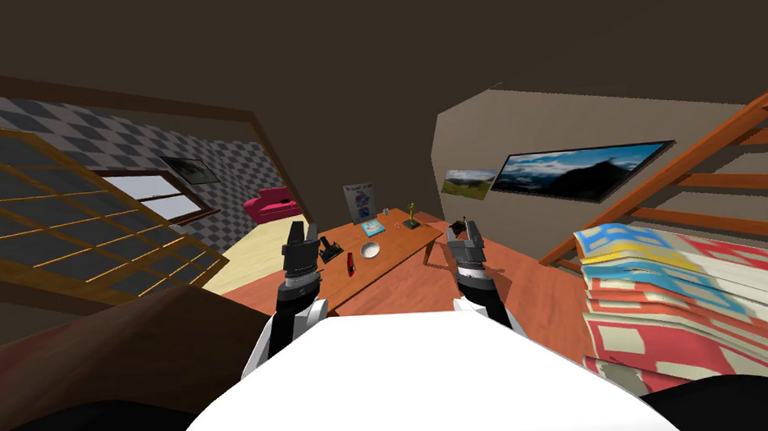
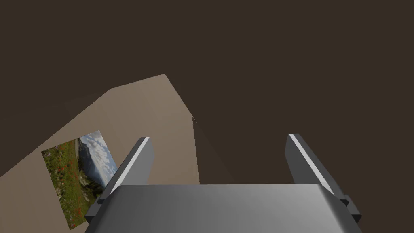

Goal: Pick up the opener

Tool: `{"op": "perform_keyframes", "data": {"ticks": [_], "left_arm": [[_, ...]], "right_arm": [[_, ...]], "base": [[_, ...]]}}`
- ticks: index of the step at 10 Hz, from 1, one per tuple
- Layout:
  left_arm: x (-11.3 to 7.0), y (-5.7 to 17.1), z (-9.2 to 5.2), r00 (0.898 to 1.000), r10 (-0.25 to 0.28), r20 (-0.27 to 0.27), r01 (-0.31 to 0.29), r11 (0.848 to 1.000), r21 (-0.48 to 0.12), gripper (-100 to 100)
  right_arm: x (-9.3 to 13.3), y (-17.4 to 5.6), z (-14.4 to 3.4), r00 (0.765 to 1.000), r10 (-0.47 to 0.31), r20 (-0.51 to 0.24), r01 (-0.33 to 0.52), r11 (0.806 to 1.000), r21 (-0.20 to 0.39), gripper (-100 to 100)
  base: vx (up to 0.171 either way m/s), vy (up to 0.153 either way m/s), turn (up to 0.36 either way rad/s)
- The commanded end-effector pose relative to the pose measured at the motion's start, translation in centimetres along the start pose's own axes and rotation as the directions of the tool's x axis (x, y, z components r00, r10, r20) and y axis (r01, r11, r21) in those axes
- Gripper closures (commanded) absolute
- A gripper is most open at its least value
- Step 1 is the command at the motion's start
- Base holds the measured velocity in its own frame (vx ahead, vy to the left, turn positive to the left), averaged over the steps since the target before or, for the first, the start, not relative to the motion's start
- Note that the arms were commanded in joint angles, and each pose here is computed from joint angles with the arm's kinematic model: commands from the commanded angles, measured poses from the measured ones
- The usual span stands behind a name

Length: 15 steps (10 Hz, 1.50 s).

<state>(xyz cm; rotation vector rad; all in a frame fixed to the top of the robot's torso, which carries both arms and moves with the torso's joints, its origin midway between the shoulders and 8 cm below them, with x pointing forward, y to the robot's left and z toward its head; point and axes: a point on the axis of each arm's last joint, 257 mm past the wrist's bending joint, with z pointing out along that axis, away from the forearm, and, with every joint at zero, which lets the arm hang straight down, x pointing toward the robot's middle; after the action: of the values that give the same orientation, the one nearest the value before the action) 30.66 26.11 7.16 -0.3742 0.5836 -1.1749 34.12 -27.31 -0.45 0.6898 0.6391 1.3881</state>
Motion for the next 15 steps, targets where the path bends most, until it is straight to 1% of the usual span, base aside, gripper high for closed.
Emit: {"op": "perform_keyframes", "data": {"ticks": [1, 3, 4, 5, 6, 7, 8, 9, 10, 11, 12, 13, 14, 15], "left_arm": [[1.0, 0.7, -0.5, 0.999, -0.029, -0.032, 0.029, 0.999, -0.016, -100], [2.2, 1.7, -1.4, 0.995, -0.072, -0.068, 0.070, 0.997, -0.043, -100], [3.0, 2.3, -2.0, 0.991, -0.100, -0.089, 0.095, 0.994, -0.062, -100], [3.8, 3.0, -2.7, 0.985, -0.132, -0.110, 0.123, 0.989, -0.086, -100], [4.7, 3.8, -3.6, 0.977, -0.168, -0.131, 0.153, 0.982, -0.114, -100], [5.7, 4.6, -4.6, 0.967, -0.206, -0.152, 0.184, 0.972, -0.146, -100], [6.6, 5.5, -5.8, 0.954, -0.246, -0.172, 0.214, 0.959, -0.184, -100], [6.6, 5.5, -5.8, 0.954, -0.246, -0.172, 0.214, 0.959, -0.184, -100], [7.7, 6.5, -7.2, 0.938, -0.288, -0.190, 0.243, 0.943, -0.228, -100], [8.7, 7.6, -8.8, 0.921, -0.331, -0.205, 0.270, 0.922, -0.277, -100], [8.7, 7.6, -8.8, 0.921, -0.331, -0.207, 0.270, 0.922, -0.277, -100], [9.7, 8.7, -10.7, 0.900, -0.375, -0.220, 0.292, 0.897, -0.332, -100], [10.7, 9.6, -12.6, 0.878, -0.419, -0.231, 0.313, 0.868, -0.385, -100], [10.7, 9.8, -12.8, 0.878, -0.419, -0.231, 0.310, 0.866, -0.391, -100]], "right_arm": [[0.0, 0.0, 0.0, 1.000, 0.000, 0.000, 0.000, 1.000, 0.000, 0], [0.0, 0.0, 0.0, 1.000, 0.000, 0.000, 0.000, 1.000, 0.000, 0], [0.0, 0.0, 0.0, 1.000, 0.000, 0.000, 0.000, 1.000, 0.000, 0], [0.0, 0.0, 0.0, 1.000, 0.000, 0.000, 0.000, 1.000, 0.000, 0], [0.0, 0.0, 0.0, 1.000, 0.000, 0.000, 0.000, 1.000, 0.000, 0], [0.0, 0.0, 0.0, 1.000, 0.000, 0.000, 0.000, 1.000, 0.000, 0], [0.0, 0.0, 0.0, 1.000, 0.000, 0.000, 0.000, 1.000, 0.000, 0], [0.0, 0.0, 0.0, 1.000, 0.000, 0.000, 0.000, 1.000, 0.000, 0], [0.0, 0.0, 0.0, 1.000, 0.000, 0.000, 0.000, 1.000, 0.000, 0], [0.0, 0.0, 0.0, 1.000, 0.000, 0.000, 0.000, 1.000, 0.000, 0], [0.0, 0.0, 0.0, 1.000, 0.000, 0.000, 0.000, 1.000, 0.000, 0], [0.0, 0.0, 0.0, 1.000, 0.000, 0.000, 0.000, 1.000, 0.000, 0], [0.0, 0.0, 0.0, 1.000, 0.000, 0.000, 0.000, 1.000, 0.000, 0], [0.0, 0.0, 0.0, 1.000, 0.000, 0.000, 0.000, 1.000, 0.000, 0]], "base": [[-0.052, -0.028, -0.028], [-0.090, -0.049, -0.038], [-0.090, -0.049, -0.058], [-0.101, -0.064, -0.073], [-0.094, -0.069, -0.086], [-0.085, -0.088, -0.096], [-0.063, -0.069, -0.101], [-0.005, -0.009, -0.032], [-0.033, -0.026, -0.094], [-0.017, -0.035, -0.127], [-0.021, -0.014, -0.054], [-0.049, -0.032, -0.123], [-0.015, -0.045, -0.176], [0.017, -0.016, -0.065]]}}
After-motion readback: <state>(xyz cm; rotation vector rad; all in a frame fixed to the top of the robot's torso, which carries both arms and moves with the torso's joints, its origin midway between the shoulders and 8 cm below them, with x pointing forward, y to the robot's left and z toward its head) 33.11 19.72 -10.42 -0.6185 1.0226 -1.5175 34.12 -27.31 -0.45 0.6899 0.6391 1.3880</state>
